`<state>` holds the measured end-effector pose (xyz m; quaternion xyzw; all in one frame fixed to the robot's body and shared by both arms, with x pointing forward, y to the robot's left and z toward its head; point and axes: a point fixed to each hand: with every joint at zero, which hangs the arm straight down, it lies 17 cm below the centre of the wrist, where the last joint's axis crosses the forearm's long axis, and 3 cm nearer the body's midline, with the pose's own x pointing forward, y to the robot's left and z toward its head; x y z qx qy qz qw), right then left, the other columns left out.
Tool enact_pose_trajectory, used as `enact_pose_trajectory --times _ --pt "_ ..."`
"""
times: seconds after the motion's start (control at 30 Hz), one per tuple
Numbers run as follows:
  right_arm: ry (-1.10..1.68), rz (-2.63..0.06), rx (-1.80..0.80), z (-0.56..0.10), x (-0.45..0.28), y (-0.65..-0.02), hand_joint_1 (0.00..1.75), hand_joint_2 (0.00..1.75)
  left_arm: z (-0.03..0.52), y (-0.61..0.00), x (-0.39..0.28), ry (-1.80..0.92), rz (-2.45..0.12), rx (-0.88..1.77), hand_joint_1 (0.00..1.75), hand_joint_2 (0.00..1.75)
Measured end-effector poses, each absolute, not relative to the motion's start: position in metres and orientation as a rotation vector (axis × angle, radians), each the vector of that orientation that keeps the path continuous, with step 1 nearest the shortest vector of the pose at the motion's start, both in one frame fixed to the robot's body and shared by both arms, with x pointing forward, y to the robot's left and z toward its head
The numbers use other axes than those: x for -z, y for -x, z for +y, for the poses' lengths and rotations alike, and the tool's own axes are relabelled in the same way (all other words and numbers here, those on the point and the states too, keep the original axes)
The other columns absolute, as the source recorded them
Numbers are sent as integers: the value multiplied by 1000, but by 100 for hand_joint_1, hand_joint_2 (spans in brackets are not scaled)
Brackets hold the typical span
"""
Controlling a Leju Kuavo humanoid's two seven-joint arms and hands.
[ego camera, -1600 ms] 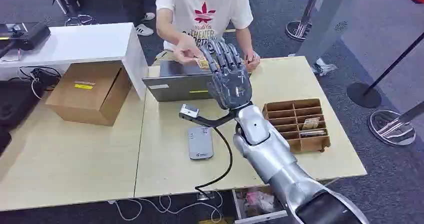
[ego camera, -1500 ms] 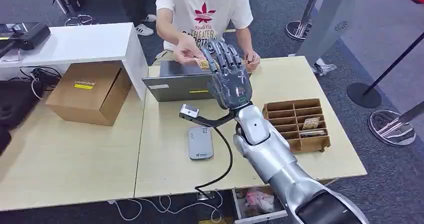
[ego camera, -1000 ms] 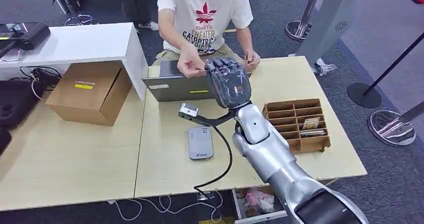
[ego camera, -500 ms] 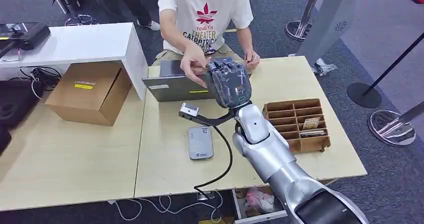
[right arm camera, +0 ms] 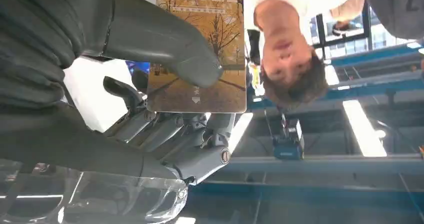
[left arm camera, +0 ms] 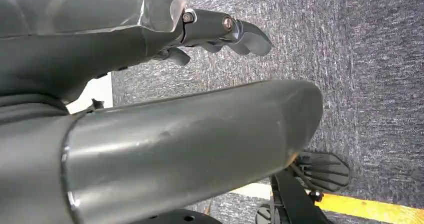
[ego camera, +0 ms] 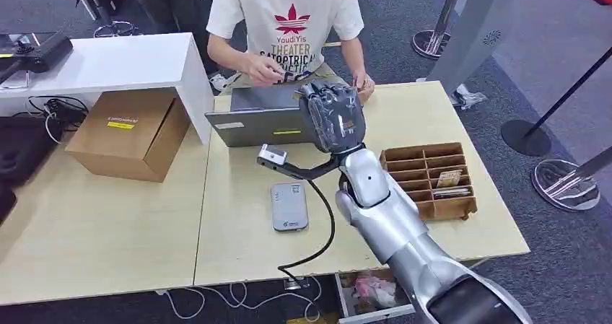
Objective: Pass the card to the sensor for recognition and then transmit it.
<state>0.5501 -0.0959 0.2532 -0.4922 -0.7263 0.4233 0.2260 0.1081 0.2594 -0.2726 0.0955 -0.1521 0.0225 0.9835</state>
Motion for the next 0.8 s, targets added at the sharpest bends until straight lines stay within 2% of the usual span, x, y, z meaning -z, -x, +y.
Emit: enact_pose_trajectory --times 0.33,0.8 --pt "1371 -2085 -1129 -94 -279 -542 175 175 259 -109 272 -190 -309 -39 0 0" --pt "1127 -2099 -1175 -71 -228 -522 175 175 260 -105 273 -191 -305 -52 0 0"
